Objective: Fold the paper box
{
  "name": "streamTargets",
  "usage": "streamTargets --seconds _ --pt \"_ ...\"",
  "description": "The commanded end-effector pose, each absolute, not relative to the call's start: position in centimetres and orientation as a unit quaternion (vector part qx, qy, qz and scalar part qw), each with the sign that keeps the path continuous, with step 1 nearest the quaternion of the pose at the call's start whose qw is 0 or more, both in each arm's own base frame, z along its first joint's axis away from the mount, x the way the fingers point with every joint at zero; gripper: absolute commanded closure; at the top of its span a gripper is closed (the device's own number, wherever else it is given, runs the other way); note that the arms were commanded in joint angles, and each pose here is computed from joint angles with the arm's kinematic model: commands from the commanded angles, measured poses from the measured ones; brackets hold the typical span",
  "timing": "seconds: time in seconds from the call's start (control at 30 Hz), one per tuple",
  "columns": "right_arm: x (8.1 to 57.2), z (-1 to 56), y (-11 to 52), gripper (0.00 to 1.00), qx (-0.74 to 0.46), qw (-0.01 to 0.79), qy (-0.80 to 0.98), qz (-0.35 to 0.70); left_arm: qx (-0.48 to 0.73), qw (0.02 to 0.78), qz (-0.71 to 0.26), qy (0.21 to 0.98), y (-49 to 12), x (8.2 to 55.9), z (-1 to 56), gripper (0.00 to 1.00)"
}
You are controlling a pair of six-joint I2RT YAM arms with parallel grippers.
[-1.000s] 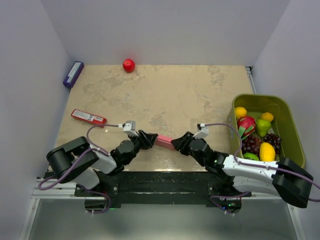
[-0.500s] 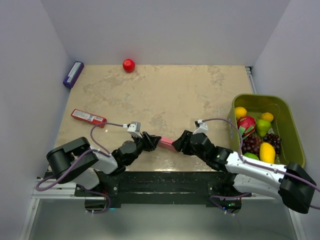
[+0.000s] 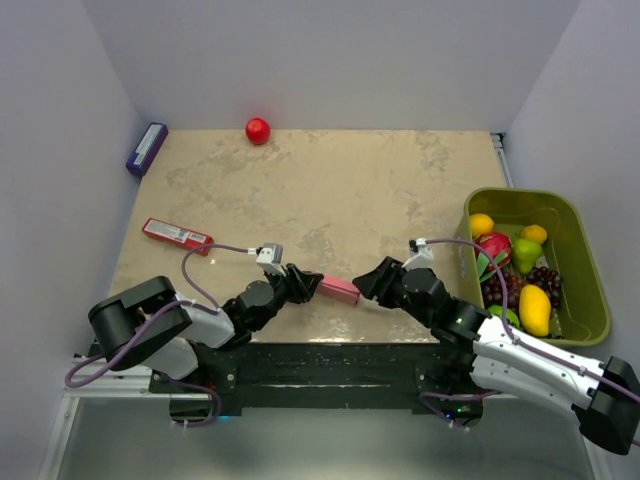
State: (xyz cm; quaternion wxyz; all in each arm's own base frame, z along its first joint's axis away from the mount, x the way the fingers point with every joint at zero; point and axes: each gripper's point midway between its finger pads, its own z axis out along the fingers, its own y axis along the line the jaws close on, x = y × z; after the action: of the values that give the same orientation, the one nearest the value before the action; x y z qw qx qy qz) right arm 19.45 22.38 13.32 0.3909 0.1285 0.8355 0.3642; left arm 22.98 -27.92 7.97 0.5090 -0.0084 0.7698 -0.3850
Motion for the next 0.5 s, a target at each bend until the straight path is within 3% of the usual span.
streamTargets --seconds 0.0,0.47 --pt "18.7 11.3 21.7 0.46 0.139 0.374 0.845 0.355 0.06 0.434 -0.292 0.85 -25.4 20.0 0.7 1.0" --pt "18.4 9.7 21.8 0.52 0.139 0.361 0.851 0.354 0.059 0.434 -0.291 0.851 -25.4 20.0 0.6 1.0"
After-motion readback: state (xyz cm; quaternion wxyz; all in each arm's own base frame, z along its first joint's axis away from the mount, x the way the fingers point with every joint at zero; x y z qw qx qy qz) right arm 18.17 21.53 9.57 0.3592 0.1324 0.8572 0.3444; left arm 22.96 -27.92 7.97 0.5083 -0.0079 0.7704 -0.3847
